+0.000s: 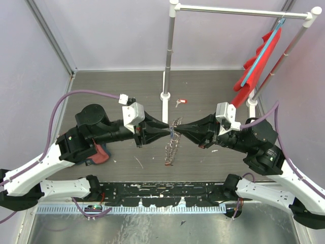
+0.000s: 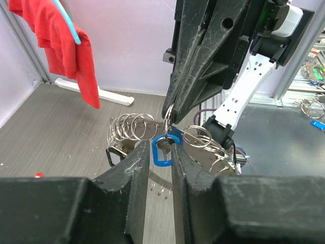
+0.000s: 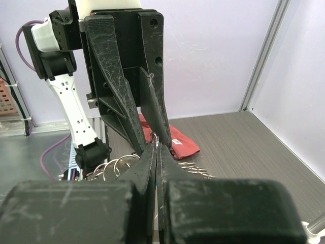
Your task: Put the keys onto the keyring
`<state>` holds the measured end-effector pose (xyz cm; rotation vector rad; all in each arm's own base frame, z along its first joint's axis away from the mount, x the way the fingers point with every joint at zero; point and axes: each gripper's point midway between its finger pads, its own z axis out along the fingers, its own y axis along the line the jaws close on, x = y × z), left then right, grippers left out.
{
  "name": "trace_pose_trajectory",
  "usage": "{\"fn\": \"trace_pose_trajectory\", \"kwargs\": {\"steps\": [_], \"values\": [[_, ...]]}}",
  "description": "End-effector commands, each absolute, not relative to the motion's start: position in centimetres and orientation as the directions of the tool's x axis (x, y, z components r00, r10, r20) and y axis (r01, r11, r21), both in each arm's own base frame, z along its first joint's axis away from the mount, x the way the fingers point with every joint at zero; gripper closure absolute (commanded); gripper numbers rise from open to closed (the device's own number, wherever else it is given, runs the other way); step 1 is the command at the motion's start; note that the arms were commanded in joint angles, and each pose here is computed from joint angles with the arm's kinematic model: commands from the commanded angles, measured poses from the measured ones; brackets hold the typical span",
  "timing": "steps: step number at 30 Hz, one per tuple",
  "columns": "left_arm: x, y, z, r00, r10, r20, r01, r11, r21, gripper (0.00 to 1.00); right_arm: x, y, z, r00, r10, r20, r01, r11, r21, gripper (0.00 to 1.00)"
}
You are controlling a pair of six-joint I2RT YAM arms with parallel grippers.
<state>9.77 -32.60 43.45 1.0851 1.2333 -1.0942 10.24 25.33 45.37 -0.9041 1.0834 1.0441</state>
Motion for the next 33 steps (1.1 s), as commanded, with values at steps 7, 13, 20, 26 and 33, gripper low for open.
{"fn": "trace_pose_trajectory", "kwargs": {"steps": [7, 13, 20, 26, 33], "values": [[9.0, -32.5, 45.5, 0.052, -0.105, -0.993, 0.992, 0.119, 0.039, 0.69, 10.1, 24.7, 48.0, 0.176, 0.289, -0.941, -0.954, 0.284, -0.092, 0.99], [9.0, -32.5, 45.4, 0.051, -0.103, -0.993, 0.992, 0.119, 0.038, 0.79, 10.0, 24.7, 48.0, 0.178, 0.289, -0.941, -0.954, 0.286, -0.093, 0.99], [9.2, -32.5, 45.2, 0.050, -0.097, -0.994, 0.991, 0.128, 0.037, 0.96, 9.9, 24.5, 48.2, 0.183, 0.292, -0.939, -0.953, 0.286, -0.097, 0.99], [9.5, -32.5, 45.0, 0.050, -0.085, -0.995, 0.989, 0.145, 0.038, 1.00, 9.6, 24.1, 48.7, 0.194, 0.309, -0.931, -0.953, 0.285, -0.104, 0.99], [9.6, -32.7, 44.5, 0.045, -0.063, -0.997, 0.989, 0.146, 0.035, 1.00, 9.2, 23.7, 49.4, 0.208, 0.338, -0.918, -0.952, 0.286, -0.111, 0.99]]}}
